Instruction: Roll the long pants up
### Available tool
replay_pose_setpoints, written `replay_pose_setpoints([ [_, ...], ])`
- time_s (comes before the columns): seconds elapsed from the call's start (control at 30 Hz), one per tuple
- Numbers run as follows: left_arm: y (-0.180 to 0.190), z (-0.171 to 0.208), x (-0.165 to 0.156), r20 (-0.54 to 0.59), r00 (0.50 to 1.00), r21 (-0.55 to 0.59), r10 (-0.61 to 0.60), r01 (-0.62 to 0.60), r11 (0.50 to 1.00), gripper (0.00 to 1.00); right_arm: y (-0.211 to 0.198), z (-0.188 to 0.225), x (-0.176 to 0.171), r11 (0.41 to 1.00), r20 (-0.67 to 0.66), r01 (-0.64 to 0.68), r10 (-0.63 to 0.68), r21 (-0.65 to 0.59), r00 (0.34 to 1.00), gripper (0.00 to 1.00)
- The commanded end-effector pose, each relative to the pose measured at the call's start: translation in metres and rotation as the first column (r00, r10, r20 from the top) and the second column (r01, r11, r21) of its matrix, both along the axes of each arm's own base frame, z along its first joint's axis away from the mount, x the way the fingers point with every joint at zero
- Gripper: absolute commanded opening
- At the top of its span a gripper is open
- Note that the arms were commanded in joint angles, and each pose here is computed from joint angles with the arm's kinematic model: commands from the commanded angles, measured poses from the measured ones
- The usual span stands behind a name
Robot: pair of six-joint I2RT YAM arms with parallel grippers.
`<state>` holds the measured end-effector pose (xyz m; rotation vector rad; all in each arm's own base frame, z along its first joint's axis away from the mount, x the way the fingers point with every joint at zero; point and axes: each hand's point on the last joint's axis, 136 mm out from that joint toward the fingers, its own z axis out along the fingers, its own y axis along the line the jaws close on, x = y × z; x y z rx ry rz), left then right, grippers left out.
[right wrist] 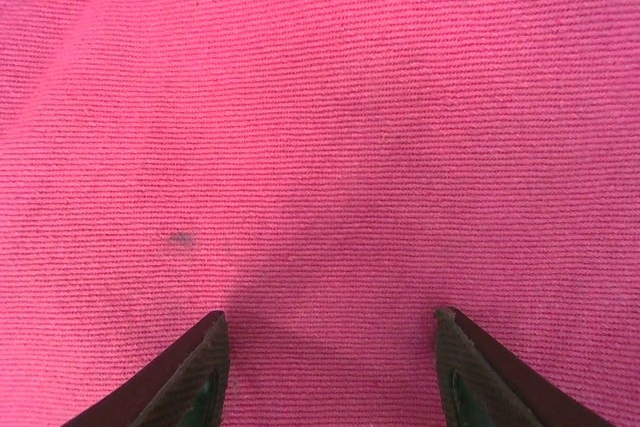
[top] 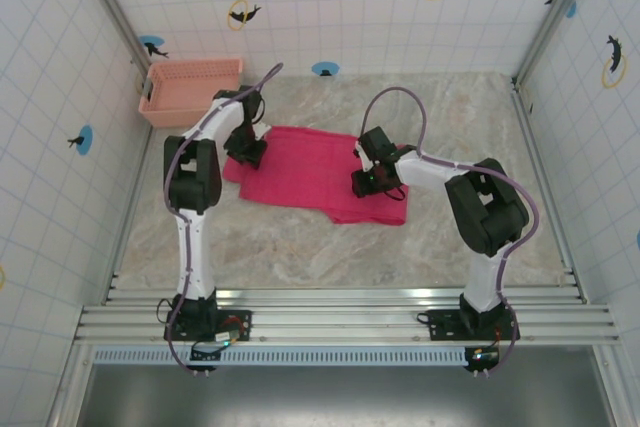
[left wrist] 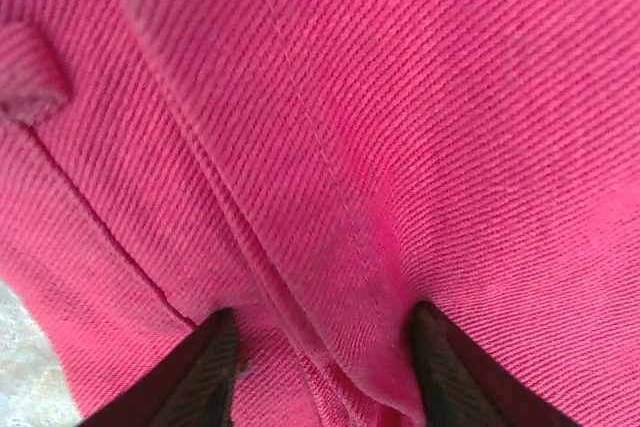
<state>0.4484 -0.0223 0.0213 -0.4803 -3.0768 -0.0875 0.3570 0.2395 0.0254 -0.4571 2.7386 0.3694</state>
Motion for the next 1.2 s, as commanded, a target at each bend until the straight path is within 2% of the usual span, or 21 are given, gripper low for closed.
replay_pose_setpoints([
  [0.0,0.012,-0.028,-0.017,-0.128,0.99,-0.04,0.062,-0.067,0.997,0.4,0.001,-0.01,-0.013,0.999,-0.063,-0.025,0.023,-0.028,0.998,0.56],
  [0.07,0.011,-0.024,-0.014,-0.123,0.99,-0.063,0.072,-0.081,0.995,0.17,0.002,-0.009,-0.013,0.999,-0.056,-0.024,0.023,-0.03,0.998,0.57],
  [0.13,0.007,-0.019,-0.013,-0.116,0.99,-0.089,0.074,-0.085,0.992,0.0,0.002,-0.009,-0.013,0.999,-0.057,-0.025,0.023,-0.031,0.998,0.57],
  [0.4,-0.005,-0.01,-0.025,-0.126,0.989,-0.156,0.08,-0.099,0.983,0.0,0.001,-0.008,-0.013,0.999,-0.054,-0.027,0.025,-0.042,0.998,0.57],
  [0.43,-0.006,0.004,-0.024,-0.095,0.992,-0.164,0.081,-0.096,0.982,0.0,0.001,-0.008,-0.013,0.999,-0.053,-0.027,0.025,-0.042,0.998,0.57],
  [0.6,-0.009,0.024,-0.028,-0.06,0.994,-0.187,0.096,-0.105,0.977,0.0,0.0,-0.006,-0.014,0.999,-0.05,-0.033,0.03,-0.044,0.998,0.57],
  [0.97,-0.015,0.104,-0.015,0.102,0.988,-0.237,0.116,-0.089,0.967,0.0,-0.002,-0.012,-0.019,0.998,-0.068,-0.042,0.038,-0.049,0.997,0.57],
  [1.07,-0.014,0.104,-0.01,0.113,0.986,-0.233,0.121,-0.092,0.968,0.0,-0.003,-0.014,-0.02,0.998,-0.073,-0.043,0.039,-0.049,0.997,0.58],
  [1.17,-0.012,0.084,-0.013,0.048,0.994,-0.214,0.1,-0.087,0.973,0.02,-0.002,-0.013,-0.02,0.998,-0.074,-0.042,0.039,-0.041,0.996,0.59],
])
